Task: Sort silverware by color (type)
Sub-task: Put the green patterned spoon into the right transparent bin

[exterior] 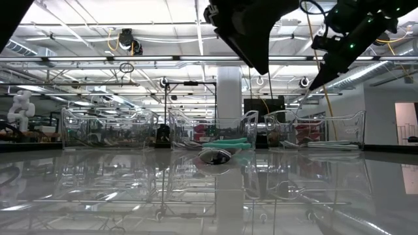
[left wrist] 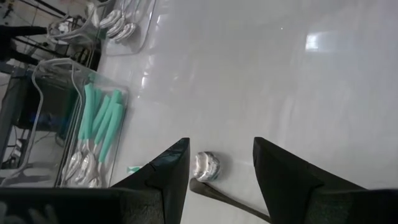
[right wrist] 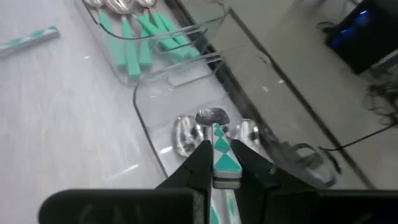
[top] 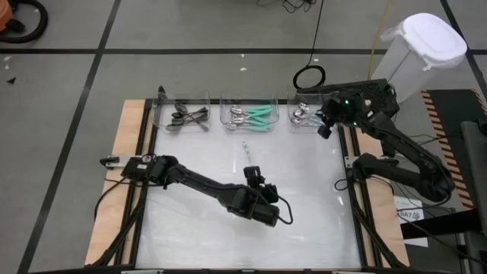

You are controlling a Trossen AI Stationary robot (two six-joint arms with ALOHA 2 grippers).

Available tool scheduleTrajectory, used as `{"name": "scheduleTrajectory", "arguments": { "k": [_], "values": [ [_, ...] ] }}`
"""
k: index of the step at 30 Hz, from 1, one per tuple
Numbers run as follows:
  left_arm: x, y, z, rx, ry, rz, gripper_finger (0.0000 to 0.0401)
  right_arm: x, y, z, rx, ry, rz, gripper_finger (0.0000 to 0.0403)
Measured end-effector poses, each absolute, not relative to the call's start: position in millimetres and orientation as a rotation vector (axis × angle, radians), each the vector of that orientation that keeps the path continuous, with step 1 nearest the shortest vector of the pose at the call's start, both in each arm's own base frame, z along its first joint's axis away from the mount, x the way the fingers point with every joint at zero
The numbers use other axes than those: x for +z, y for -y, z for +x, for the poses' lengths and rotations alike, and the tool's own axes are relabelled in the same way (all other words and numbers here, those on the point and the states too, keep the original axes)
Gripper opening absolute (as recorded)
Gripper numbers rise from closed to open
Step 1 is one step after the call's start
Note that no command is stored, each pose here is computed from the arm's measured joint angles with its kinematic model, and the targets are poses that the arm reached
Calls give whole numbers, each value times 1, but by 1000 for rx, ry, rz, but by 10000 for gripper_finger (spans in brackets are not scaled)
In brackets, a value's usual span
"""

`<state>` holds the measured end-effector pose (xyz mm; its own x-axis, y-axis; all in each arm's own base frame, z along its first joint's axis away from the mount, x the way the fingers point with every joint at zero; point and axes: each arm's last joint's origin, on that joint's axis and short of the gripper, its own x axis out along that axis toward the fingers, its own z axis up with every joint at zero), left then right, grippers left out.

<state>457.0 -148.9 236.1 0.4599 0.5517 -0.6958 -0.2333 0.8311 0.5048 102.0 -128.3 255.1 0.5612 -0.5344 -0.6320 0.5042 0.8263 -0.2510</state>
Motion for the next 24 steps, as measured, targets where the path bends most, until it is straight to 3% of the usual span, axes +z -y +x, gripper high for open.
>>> {"name": "scheduleTrajectory", "arguments": {
  "k": [24],
  "values": [
    [236,149,458,486,-981,354,177,230,153,105,-476,-809,128,43]
  ]
}}
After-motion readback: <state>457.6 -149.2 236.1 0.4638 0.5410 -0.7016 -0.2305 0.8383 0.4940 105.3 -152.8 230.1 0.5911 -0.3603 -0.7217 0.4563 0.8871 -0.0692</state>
